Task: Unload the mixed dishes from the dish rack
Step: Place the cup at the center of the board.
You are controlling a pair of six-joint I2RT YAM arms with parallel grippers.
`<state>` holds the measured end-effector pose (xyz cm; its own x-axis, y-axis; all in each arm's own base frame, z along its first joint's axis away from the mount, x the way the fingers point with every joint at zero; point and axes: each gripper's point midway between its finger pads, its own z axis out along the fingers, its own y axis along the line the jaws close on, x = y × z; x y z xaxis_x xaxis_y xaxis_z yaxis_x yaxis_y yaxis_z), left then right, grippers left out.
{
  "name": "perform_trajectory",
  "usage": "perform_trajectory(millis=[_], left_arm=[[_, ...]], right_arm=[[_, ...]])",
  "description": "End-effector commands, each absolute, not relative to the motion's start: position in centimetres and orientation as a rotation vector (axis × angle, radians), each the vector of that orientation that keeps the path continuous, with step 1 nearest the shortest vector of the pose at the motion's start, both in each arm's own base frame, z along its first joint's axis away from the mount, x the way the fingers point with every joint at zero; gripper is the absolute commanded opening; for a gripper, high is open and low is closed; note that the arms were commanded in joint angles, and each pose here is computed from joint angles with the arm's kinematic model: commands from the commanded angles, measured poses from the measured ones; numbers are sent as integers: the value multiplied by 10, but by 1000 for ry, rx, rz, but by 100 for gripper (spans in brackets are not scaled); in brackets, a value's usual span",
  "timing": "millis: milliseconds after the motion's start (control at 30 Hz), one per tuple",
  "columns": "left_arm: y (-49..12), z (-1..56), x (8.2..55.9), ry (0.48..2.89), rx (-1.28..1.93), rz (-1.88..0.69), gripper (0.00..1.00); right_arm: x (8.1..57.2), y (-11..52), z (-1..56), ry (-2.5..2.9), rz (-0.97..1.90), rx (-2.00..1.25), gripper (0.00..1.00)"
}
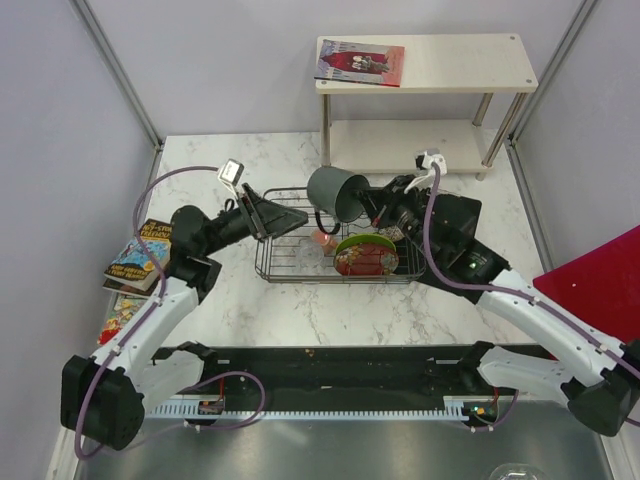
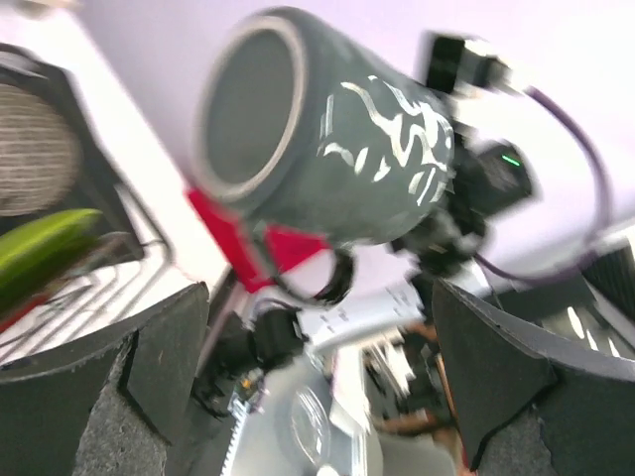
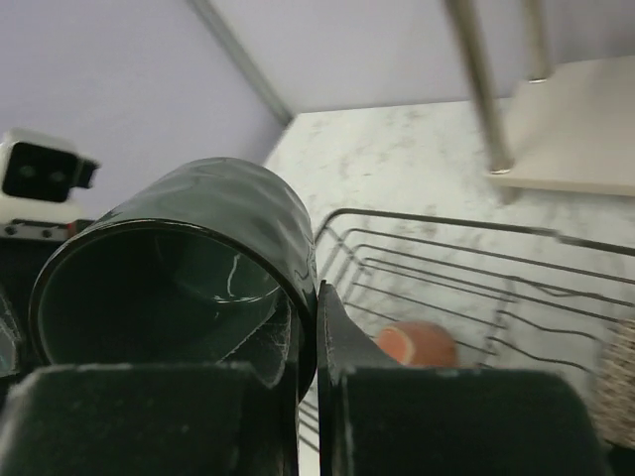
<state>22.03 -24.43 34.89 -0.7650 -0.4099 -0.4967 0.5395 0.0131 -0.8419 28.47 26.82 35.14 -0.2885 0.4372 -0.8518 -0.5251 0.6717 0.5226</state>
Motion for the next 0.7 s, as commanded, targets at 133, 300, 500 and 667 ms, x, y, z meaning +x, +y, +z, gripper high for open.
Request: perform_trajectory(millis=[133, 300, 500, 667], left_arm=[[-212, 289, 266, 1870, -244, -1411, 100], [-202, 264, 264, 1970, -343, -1329, 99], [-197, 237, 240, 2096, -311, -1276, 99], [-192, 226, 227, 2125, -274, -1233, 98]], right_arm=[[323, 119, 401, 1599, 377, 343, 0], [357, 66, 367, 1740, 144, 476, 0], [393, 10, 307, 1873, -32, 660, 0], [409, -35, 252, 1987, -14, 891, 0]])
